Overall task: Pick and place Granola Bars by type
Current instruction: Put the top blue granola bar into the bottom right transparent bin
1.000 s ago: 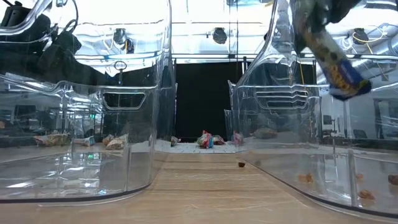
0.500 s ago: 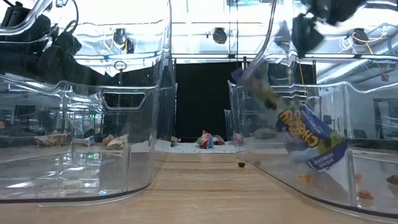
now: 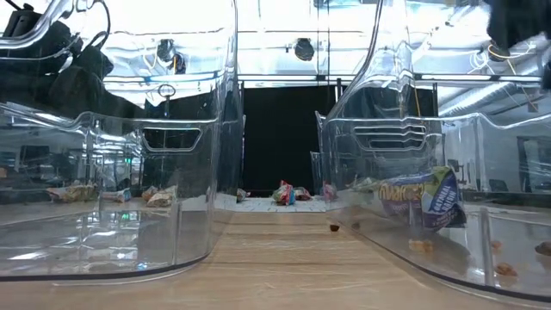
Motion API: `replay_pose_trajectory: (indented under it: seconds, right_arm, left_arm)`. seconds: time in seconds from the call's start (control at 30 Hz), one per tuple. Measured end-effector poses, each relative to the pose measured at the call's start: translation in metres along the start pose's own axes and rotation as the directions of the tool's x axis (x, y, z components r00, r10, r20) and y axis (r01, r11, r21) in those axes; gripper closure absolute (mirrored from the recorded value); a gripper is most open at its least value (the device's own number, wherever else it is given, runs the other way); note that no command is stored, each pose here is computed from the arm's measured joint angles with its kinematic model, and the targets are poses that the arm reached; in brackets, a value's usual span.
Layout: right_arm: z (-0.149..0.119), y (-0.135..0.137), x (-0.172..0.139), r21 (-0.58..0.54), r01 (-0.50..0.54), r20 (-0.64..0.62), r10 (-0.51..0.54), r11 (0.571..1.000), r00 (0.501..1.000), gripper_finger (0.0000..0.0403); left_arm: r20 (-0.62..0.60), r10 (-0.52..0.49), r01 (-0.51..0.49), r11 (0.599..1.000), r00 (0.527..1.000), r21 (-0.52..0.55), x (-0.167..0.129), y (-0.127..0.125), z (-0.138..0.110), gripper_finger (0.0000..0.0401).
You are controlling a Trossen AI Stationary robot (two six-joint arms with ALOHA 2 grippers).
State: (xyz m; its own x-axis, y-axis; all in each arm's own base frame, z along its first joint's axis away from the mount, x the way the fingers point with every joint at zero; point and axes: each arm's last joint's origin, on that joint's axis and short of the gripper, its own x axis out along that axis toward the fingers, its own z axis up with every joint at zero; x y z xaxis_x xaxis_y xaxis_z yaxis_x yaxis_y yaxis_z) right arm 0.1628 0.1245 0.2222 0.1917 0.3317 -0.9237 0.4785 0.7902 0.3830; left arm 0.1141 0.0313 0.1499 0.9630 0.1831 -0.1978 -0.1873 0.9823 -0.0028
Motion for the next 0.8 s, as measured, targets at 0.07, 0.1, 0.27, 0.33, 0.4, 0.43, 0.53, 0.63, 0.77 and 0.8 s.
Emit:
replay_pose_trajectory:
  seconds: [0.07, 0.1, 0.27, 0.33, 0.4, 0.43, 0.53, 0.63, 0.77, 0.8]
  right_arm:
    - [-0.006, -0.006, 0.014, 0.011, -0.033, 0.004, 0.033, 0.999, 0.999, 0.018]
    - [-0.009, -0.009, 0.021, 0.02, -0.043, 0.003, 0.043, 0.999, 0.999, 0.018]
    - [-0.02, -0.034, 0.055, 0.125, -0.065, -0.06, 0.073, 0.99, 0.996, 0.018]
    - [-0.024, -0.043, 0.064, 0.163, -0.058, -0.092, 0.074, 0.985, 0.993, 0.0179]
    - [-0.027, -0.05, 0.071, 0.181, -0.058, -0.099, 0.077, 0.982, 0.992, 0.0179]
    - [-0.028, -0.051, 0.072, 0.186, -0.069, -0.097, 0.088, 0.98, 0.991, 0.0179]
    - [-0.029, -0.054, 0.077, 0.203, -0.107, -0.09, 0.127, 0.973, 0.988, 0.0179]
    - [-0.03, -0.057, 0.079, 0.228, -0.098, -0.091, 0.121, 0.969, 0.988, 0.0182]
    - [-0.03, -0.059, 0.08, 0.193, -0.092, -0.094, 0.112, 0.977, 0.989, 0.0224]
    - [-0.03, -0.059, 0.08, 0.18, -0.091, -0.094, 0.109, 0.98, 0.99, 0.0243]
  left_arm:
    - [0.001, 0.0, 0.0, 1.0, 1.0, 0.0, 0.0, 0.0, 0.0, 0.0004]
    - [0.0, 0.0, 0.0, 1.0, 1.0, 0.0, 0.0, 0.0, 0.0, 0.0004]
    - [0.001, 0.0, 0.0, 1.0, 1.0, 0.0, 0.0, 0.0, 0.0, 0.0004]
    - [0.0, 0.0, 0.0, 1.0, 1.0, 0.0, 0.0, 0.0, 0.0, 0.0004]
    - [0.0, 0.0, 0.0, 1.0, 1.0, 0.0, 0.0, 0.0, 0.0, 0.0004]
    - [0.0, 0.0, 0.0, 1.0, 1.0, 0.0, 0.0, 0.0, 0.0, 0.0004]
    - [0.0, 0.0, 0.0, 1.0, 1.0, 0.0, 0.0, 0.0, 0.0, 0.0004]
    - [0.0, 0.0, 0.0, 1.0, 1.0, 0.007, 0.0, 0.0, 0.0, 0.0004]
    - [0.002, 0.0, 0.0, 1.0, 1.0, 0.01, 0.0, 0.0, 0.0, 0.0004]
    - [0.002, 0.0, 0.0, 1.0, 1.0, 0.012, 0.0, 0.0, 0.0, 0.0004]
